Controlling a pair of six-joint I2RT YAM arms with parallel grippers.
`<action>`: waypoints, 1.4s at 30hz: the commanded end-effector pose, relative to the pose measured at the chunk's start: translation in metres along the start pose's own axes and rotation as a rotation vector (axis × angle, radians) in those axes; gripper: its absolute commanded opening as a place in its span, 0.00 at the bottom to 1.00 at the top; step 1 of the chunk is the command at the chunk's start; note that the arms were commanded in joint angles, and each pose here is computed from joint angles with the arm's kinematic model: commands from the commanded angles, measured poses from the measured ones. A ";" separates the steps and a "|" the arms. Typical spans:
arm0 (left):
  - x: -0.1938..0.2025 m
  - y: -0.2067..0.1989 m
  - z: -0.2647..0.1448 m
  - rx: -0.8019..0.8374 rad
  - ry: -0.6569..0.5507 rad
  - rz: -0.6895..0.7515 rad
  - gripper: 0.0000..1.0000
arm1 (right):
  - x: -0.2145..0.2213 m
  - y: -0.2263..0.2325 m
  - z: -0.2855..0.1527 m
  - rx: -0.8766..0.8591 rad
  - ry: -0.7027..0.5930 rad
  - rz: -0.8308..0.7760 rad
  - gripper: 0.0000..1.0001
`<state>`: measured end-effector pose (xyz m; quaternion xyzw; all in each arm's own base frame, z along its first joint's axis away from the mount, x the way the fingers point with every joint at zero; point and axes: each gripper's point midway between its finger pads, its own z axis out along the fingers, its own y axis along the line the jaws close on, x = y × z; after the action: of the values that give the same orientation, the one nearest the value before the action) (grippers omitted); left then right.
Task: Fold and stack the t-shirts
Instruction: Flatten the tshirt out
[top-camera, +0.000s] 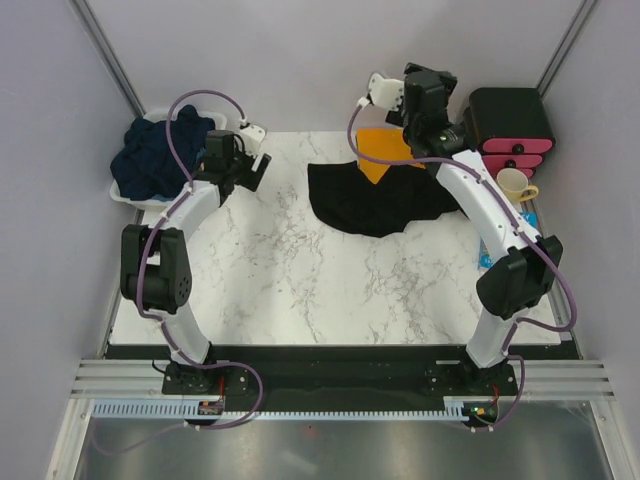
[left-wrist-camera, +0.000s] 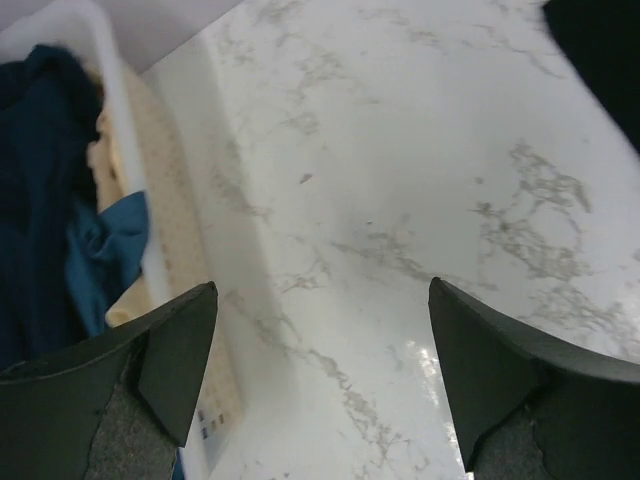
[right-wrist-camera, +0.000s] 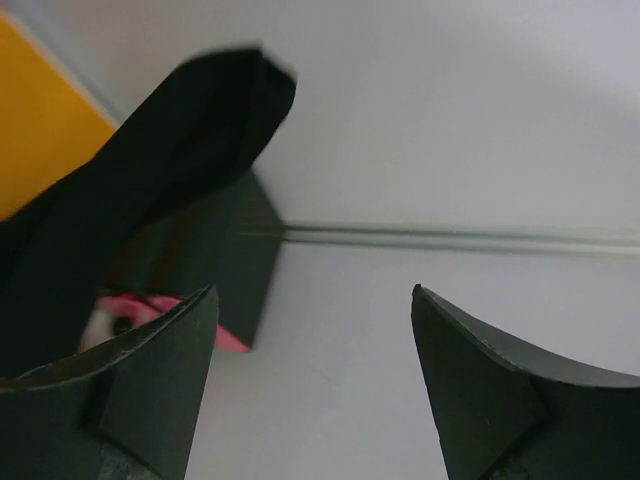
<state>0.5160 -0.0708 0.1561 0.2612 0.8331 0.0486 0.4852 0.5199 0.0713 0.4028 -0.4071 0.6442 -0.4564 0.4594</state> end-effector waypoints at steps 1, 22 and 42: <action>-0.005 0.049 -0.022 -0.207 -0.019 -0.076 0.94 | -0.028 0.131 -0.037 -0.509 -0.088 0.038 0.86; 0.027 0.074 -0.044 -0.266 0.021 -0.079 0.93 | -0.156 0.377 -0.096 -1.339 -0.301 0.226 0.82; 0.035 0.086 -0.038 -0.272 0.027 -0.069 0.93 | -0.153 0.434 -0.031 -1.142 -0.176 0.265 0.42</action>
<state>0.4956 0.0209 0.1582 0.1636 0.8507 0.1384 0.4800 0.4795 0.3327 0.0280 -0.5377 0.7952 0.0697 0.2716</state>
